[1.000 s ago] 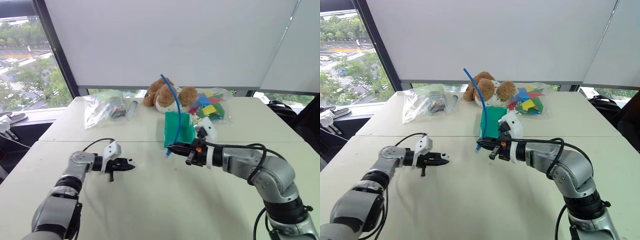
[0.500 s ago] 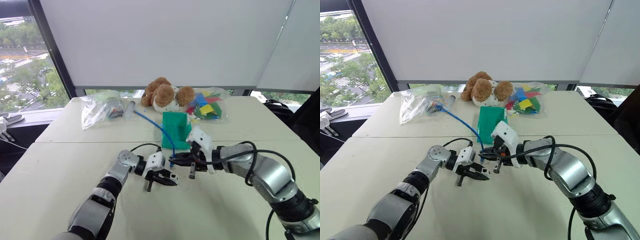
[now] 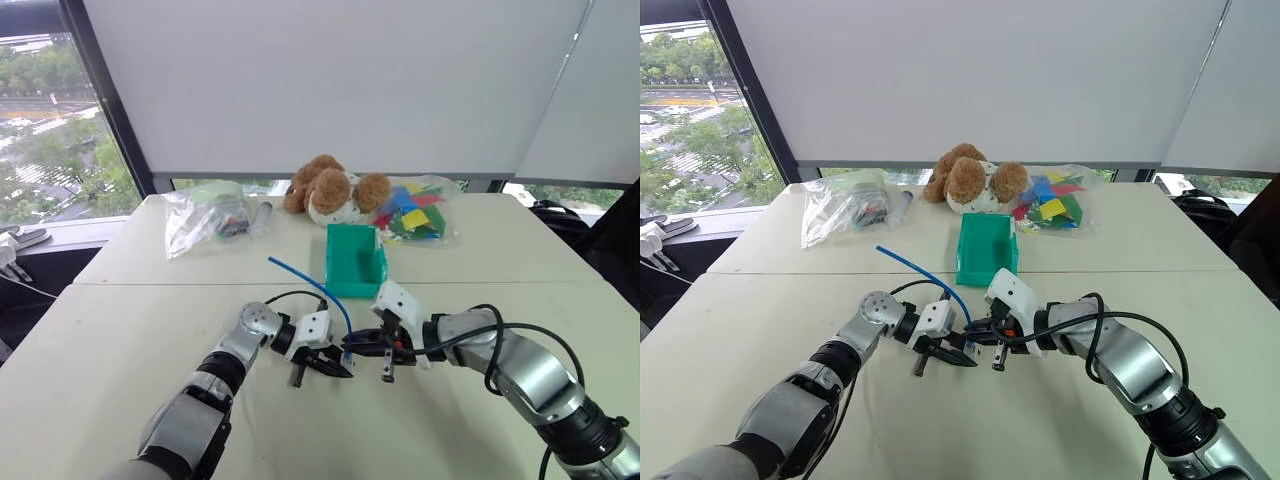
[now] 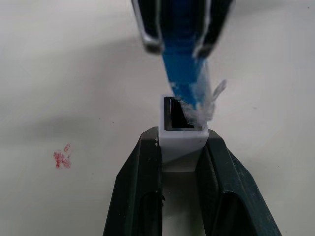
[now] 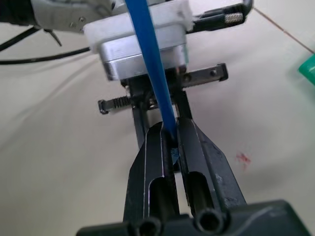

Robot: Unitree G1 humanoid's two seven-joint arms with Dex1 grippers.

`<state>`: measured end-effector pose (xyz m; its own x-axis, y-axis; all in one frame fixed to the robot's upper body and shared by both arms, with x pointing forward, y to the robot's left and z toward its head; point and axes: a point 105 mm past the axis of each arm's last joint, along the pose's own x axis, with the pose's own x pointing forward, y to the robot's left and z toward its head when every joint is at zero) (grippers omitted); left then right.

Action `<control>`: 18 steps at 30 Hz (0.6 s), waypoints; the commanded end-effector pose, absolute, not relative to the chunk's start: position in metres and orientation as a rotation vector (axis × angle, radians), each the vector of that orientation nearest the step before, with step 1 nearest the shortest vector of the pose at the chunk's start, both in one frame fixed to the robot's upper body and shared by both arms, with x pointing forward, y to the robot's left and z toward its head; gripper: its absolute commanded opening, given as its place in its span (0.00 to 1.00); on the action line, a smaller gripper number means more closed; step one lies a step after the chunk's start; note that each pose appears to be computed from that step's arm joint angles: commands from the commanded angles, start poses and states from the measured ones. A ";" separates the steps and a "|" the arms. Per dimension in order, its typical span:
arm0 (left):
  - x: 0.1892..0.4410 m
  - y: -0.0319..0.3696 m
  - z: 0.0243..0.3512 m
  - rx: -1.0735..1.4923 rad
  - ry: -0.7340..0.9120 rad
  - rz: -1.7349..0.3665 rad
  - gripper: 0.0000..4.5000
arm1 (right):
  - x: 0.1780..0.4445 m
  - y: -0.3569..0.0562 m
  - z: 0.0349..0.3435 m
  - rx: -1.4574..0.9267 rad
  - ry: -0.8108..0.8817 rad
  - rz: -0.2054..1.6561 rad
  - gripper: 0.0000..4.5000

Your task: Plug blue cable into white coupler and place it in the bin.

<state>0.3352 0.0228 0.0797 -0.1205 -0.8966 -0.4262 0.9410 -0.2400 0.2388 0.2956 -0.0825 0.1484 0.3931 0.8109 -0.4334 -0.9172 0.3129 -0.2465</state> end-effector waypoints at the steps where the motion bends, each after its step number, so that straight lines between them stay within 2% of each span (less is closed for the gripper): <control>1: 0.336 0.026 0.077 0.605 0.127 -1.719 0.07 | 0.297 -0.082 0.150 -0.505 0.218 1.154 0.00; 11: 0.335 0.026 0.077 0.611 0.133 -1.737 0.07 | 0.300 -0.086 0.144 -0.578 0.211 1.158 0.00; 18: 0.335 0.026 0.078 0.611 0.130 -1.738 0.07 | 0.296 -0.081 0.142 -0.643 0.200 1.247 0.00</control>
<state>0.3345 0.0230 0.0796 -0.1309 -0.8913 -0.4341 0.9384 -0.2526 0.2357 0.3009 -0.0835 0.1472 0.3677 0.8138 -0.4499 -0.9107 0.2173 -0.3513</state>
